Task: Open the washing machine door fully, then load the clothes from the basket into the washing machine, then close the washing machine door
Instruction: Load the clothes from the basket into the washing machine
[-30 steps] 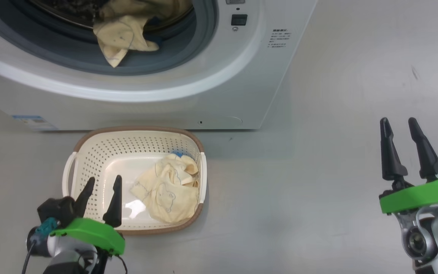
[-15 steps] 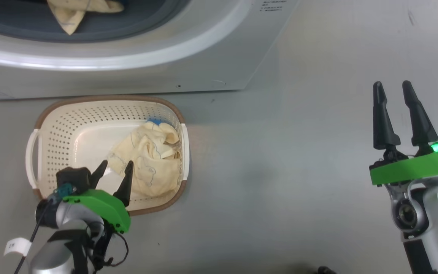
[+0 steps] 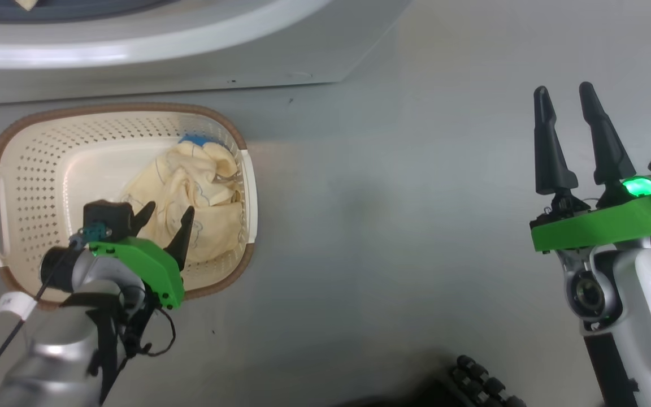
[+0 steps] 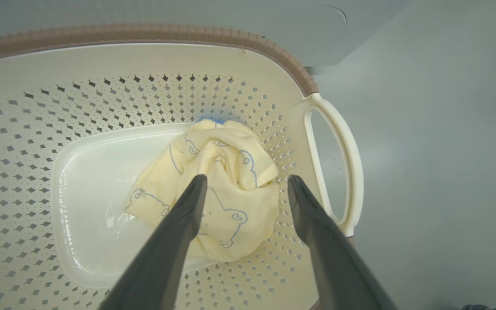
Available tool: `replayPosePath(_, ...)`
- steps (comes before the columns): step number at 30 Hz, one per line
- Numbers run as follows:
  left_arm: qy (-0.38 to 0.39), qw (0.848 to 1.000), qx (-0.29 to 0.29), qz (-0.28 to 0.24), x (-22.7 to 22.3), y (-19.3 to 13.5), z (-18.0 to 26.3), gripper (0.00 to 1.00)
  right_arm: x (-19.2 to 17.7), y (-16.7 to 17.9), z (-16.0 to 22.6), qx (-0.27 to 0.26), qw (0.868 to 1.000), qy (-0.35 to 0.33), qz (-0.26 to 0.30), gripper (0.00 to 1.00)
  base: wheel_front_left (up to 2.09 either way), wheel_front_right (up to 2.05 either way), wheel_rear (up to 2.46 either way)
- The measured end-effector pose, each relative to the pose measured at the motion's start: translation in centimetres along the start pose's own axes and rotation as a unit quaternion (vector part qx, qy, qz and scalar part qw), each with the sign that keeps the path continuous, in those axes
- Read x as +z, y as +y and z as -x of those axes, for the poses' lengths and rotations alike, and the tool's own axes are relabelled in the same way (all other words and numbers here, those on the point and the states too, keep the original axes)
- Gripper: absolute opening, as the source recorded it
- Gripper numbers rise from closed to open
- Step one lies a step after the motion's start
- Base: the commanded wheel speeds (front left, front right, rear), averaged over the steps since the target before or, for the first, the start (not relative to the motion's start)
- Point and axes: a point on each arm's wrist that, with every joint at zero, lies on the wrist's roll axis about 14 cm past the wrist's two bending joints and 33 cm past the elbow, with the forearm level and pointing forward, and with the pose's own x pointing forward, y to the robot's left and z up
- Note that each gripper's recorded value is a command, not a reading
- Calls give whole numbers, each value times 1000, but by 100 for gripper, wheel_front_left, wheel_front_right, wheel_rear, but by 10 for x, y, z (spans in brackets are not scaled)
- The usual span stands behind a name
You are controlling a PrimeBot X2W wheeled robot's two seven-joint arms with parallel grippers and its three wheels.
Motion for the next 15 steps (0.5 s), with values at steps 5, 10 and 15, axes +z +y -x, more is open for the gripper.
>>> replayPosePath(5, 14, 1000, -12, -2, -3, 5, -18, 100, -10, 2, -9, 4, 1000, 6, -1, 100, 0, 0, 0)
replayPosePath(10, 35, 999, -18, -6, -15, 12, -29, 100, -21, 1, -12, 3, 1000, 17, -1, 100, 0, 0, 0)
replayPosePath(15, 51, 998, -29, -5, -24, 13, -40, 100, -29, -1, -12, 1, 1000, 29, 4, 100, 0, 0, 0)
